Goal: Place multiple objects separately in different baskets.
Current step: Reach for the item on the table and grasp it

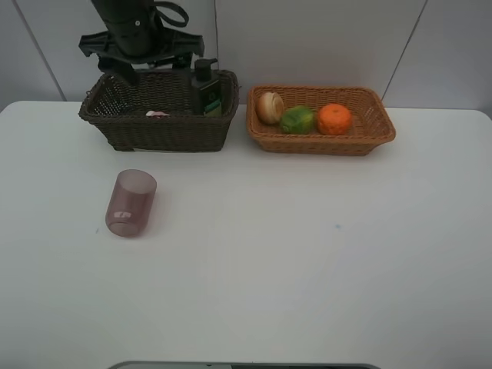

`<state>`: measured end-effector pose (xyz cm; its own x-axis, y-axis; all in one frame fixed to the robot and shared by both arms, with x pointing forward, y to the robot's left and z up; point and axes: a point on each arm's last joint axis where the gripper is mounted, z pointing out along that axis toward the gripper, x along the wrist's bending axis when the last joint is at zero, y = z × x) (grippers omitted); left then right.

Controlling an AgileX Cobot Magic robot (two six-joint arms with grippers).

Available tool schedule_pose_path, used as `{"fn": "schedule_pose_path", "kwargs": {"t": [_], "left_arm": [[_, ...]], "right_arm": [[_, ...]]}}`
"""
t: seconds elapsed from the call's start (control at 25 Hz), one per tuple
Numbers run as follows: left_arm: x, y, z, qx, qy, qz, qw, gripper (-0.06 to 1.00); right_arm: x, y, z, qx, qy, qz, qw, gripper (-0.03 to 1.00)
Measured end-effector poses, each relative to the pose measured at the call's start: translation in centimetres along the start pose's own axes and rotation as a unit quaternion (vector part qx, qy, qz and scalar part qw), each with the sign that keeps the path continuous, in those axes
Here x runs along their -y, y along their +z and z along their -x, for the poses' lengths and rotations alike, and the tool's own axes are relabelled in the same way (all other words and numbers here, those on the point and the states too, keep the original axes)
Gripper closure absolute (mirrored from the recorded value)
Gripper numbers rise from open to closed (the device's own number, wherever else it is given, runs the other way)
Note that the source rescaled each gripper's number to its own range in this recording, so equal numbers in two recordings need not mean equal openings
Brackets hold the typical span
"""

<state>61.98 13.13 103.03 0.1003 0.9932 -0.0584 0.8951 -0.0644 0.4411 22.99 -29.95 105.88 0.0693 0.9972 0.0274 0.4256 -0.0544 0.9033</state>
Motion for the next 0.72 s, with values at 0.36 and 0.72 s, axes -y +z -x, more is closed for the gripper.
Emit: {"fn": "schedule_pose_path", "kwargs": {"t": [0.36, 0.72], "left_arm": [[7.9, -0.1, -2.3, -0.034, -0.064, -0.083, 0.994, -0.06], [13.4, 2.1, -3.8, -0.049, -0.112, -0.123, 0.985, -0.06]], "right_arm": [[0.0, 0.0, 0.0, 0.0, 0.0, 0.0, 1.0, 0.06], [0.0, 0.0, 0.0, 0.0, 0.0, 0.0, 1.0, 0.06]]}}
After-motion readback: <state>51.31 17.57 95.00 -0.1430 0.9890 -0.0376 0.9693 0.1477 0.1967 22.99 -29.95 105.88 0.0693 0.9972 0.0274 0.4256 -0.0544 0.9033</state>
